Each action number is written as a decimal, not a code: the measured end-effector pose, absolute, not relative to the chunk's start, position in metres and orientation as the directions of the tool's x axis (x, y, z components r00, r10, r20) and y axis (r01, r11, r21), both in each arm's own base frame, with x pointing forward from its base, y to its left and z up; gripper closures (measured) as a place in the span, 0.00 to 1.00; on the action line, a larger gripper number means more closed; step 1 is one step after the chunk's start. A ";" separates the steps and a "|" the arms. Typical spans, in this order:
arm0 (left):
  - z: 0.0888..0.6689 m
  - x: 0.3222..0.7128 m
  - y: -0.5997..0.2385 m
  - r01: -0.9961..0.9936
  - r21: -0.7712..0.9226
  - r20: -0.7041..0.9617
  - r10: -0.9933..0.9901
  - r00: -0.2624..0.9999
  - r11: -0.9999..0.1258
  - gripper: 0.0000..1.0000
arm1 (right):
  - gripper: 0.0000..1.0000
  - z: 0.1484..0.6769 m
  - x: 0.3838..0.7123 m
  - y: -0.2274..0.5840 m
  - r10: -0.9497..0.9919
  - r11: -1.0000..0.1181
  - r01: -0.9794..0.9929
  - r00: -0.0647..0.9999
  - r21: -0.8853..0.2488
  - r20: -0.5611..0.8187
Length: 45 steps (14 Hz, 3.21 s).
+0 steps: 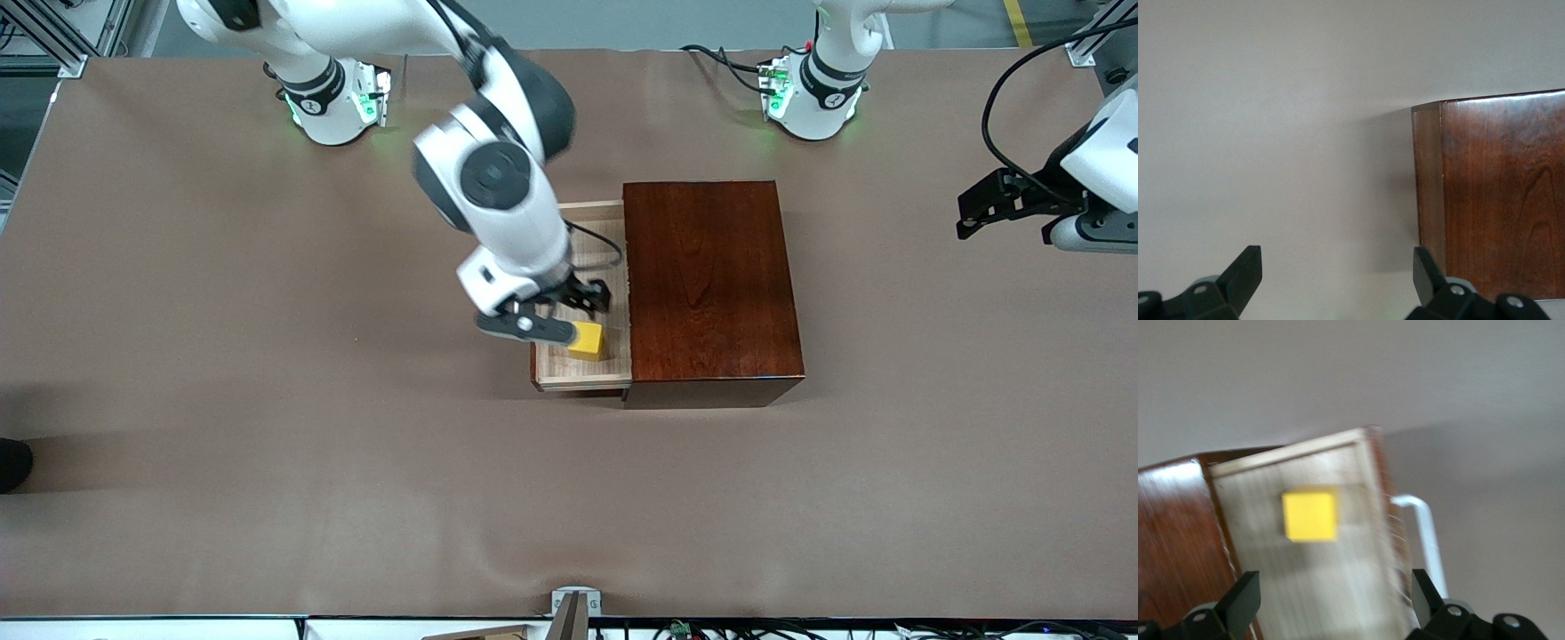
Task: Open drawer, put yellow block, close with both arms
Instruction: 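Withdraw the right gripper while the left gripper reaches the drawer front, then push the drawer shut into the box with the left gripper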
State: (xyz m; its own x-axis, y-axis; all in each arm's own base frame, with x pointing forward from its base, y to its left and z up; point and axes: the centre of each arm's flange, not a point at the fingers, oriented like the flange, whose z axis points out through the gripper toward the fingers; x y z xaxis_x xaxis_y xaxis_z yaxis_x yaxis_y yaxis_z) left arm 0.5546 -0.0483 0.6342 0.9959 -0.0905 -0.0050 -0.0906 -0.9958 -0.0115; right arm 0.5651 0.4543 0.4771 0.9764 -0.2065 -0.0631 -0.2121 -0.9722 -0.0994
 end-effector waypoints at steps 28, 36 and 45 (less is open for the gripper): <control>0.391 0.476 -0.581 0.976 0.107 -0.212 0.955 0.209 -0.190 0.00 | 0.00 0.603 0.545 -0.029 -0.093 -0.996 -0.094 0.994 -0.004 -0.056; 0.342 0.471 -0.592 0.994 0.067 -0.160 0.982 0.096 -0.086 0.00 | 0.00 0.603 0.545 -0.029 -0.088 -0.996 -0.088 0.994 -0.004 -0.059; 0.310 0.473 -0.585 0.999 -0.023 -0.079 0.997 0.023 -0.025 0.00 | 0.00 0.602 0.545 -0.031 -0.088 -0.996 -0.088 0.994 -0.002 -0.063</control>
State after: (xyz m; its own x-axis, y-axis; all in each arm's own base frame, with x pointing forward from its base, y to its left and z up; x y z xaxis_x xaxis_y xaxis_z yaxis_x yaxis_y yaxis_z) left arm 0.4735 -0.5848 0.3102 0.0229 0.9966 -0.0786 0.9994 -0.0247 -0.0227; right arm 0.5446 -0.0306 0.6015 0.9942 -0.0876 -0.0628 -0.0879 -0.9961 -0.0021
